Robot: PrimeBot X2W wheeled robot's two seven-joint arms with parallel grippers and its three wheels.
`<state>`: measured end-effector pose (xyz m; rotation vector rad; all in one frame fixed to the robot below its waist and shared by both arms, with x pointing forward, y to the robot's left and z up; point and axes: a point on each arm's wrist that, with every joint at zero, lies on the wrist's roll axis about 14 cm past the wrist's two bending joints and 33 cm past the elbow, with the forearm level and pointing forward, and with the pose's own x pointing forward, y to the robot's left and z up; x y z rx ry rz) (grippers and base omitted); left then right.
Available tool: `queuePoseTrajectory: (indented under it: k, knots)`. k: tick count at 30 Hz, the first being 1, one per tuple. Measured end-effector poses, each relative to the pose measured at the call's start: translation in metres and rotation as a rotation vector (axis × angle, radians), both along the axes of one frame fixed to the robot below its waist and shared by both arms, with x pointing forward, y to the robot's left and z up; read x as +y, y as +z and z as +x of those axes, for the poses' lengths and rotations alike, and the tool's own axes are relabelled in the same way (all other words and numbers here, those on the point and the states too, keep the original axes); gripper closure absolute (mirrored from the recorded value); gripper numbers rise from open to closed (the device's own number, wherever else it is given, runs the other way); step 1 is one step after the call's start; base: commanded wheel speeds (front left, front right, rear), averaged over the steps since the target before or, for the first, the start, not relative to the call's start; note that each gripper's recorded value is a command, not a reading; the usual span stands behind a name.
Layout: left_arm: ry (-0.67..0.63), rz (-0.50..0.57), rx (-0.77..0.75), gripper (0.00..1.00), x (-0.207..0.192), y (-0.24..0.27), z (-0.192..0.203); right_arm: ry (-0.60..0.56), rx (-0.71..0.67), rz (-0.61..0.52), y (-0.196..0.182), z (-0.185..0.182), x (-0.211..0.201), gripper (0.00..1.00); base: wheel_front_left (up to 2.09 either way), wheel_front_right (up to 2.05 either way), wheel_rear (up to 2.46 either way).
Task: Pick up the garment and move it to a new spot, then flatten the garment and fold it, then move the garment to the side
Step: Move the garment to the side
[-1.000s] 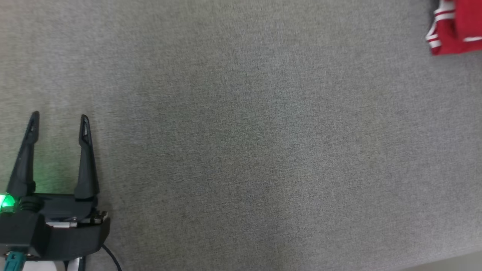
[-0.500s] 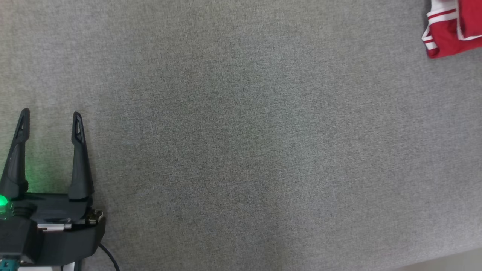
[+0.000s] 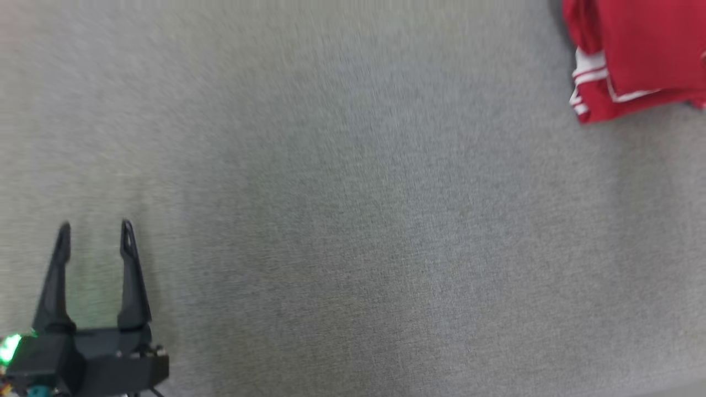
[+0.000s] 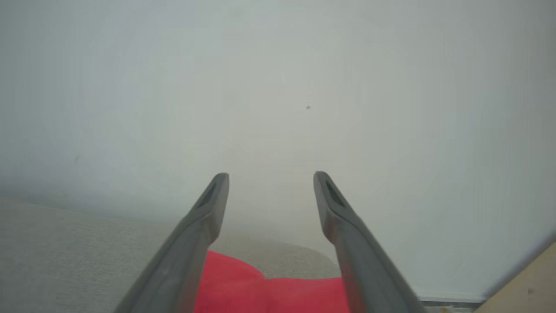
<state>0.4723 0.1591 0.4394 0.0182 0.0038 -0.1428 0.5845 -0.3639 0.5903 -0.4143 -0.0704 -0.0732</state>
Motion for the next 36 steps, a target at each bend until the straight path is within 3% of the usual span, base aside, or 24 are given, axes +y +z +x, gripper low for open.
queuePoseTrajectory:
  k: [8,19,36]
  knots:
    - [0.048,-0.012,0.0,0.0,0.014,0.021,-0.035,0.108,-0.071,0.138,0.005,-0.038,0.055,0.0,0.0,0.0,0.0]
    - [0.117,-0.019,-0.04,0.0,0.037,0.05,-0.085,0.212,-0.051,0.294,-0.024,-0.095,0.125,0.0,0.0,0.0,0.0]
    - [0.134,-0.046,-0.119,0.0,0.041,0.078,-0.114,0.204,0.023,0.467,-0.076,-0.179,0.163,0.0,0.0,0.0,0.0]
